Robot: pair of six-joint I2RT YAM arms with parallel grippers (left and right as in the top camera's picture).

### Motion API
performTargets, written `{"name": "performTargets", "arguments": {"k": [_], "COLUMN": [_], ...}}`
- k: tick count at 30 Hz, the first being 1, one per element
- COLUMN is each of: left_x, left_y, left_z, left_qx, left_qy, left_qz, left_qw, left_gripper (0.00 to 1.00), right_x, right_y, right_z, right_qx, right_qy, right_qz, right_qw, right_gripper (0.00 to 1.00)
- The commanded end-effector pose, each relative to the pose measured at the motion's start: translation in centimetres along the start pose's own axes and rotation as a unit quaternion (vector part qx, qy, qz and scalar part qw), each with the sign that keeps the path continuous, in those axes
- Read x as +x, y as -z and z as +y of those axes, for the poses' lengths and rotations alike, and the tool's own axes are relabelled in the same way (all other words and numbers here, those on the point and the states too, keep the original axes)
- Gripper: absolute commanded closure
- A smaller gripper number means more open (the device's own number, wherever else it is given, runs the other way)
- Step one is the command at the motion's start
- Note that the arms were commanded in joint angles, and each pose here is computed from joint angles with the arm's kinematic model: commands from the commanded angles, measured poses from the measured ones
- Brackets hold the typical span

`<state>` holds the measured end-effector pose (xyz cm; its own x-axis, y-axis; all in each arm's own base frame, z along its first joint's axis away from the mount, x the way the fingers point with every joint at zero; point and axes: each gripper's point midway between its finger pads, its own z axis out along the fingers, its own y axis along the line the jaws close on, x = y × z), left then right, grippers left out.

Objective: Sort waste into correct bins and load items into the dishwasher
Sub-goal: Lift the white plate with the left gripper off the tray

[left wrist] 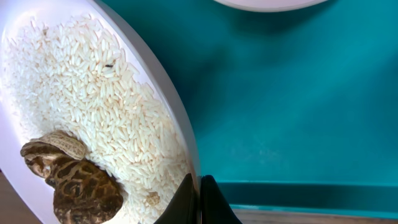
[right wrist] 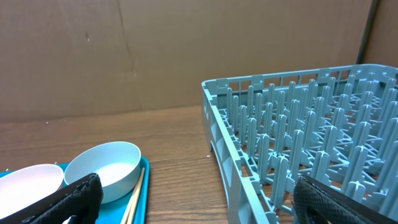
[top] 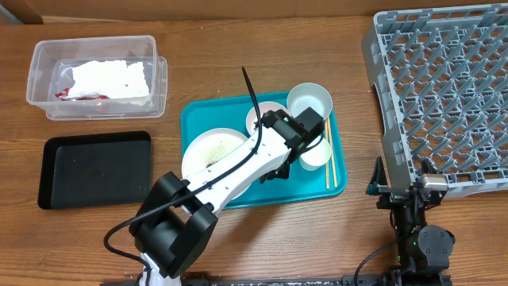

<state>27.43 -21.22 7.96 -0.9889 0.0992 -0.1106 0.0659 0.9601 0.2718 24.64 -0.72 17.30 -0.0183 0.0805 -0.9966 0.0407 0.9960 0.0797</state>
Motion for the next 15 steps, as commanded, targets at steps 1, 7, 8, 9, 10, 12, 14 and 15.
{"name": "performTargets", "arguments": {"k": [1, 7, 8, 9, 10, 12, 14, 15], "left_x": [-1.3, -2.2, -2.5, -2.9, -3.2, -3.8, -4.5, -4.9], "left_y": [0.9, 1.5, 1.6, 1.8, 1.9, 2.2, 2.5, 2.6], "left_z": [0.8, 3.1, 3.6, 4.0, 4.6, 5.7, 6.8, 7.4], "left_qx": [-0.011, -0.015, -0.015, -0.014, -0.015, -0.015, -0.014, -0.014], "left_qy": [0.016, 0.046, 0.053, 0.060, 0.068, 0.084, 0.101, 0.107], "left_qz": [-0.016, -0.001, 0.000, 0.000, 0.001, 0.004, 0.005, 0.005], "left_qw": [1.000, 0.999, 0.998, 0.998, 0.998, 0.996, 0.995, 0.994], "left_gripper": [0.96, 0.96, 0.96, 0.96, 0.96, 0.96, 0.96, 0.96], "right_x": [0.2, 0.2, 0.2, 0.2, 0.2, 0.2, 0.2, 0.2], "right_y": [0.0, 0.0, 0.0, 0.0, 0.0, 0.0, 0.0, 0.0], "right_z": [-0.2, -0.2, -0.2, -0.2, -0.2, -0.2, -0.2, -0.2], "right_qx": [0.004, 0.004, 0.004, 0.004, 0.004, 0.004, 0.004, 0.004], "right_qy": [0.001, 0.001, 0.001, 0.001, 0.001, 0.001, 0.001, 0.001], "right_qz": [-0.002, -0.002, -0.002, -0.002, -0.002, -0.002, -0.002, -0.002], "right_qw": [1.000, 1.000, 1.000, 1.000, 1.000, 1.000, 1.000, 1.000], "right_gripper": [0.00, 0.00, 0.00, 0.00, 0.00, 0.00, 0.00, 0.00]}}
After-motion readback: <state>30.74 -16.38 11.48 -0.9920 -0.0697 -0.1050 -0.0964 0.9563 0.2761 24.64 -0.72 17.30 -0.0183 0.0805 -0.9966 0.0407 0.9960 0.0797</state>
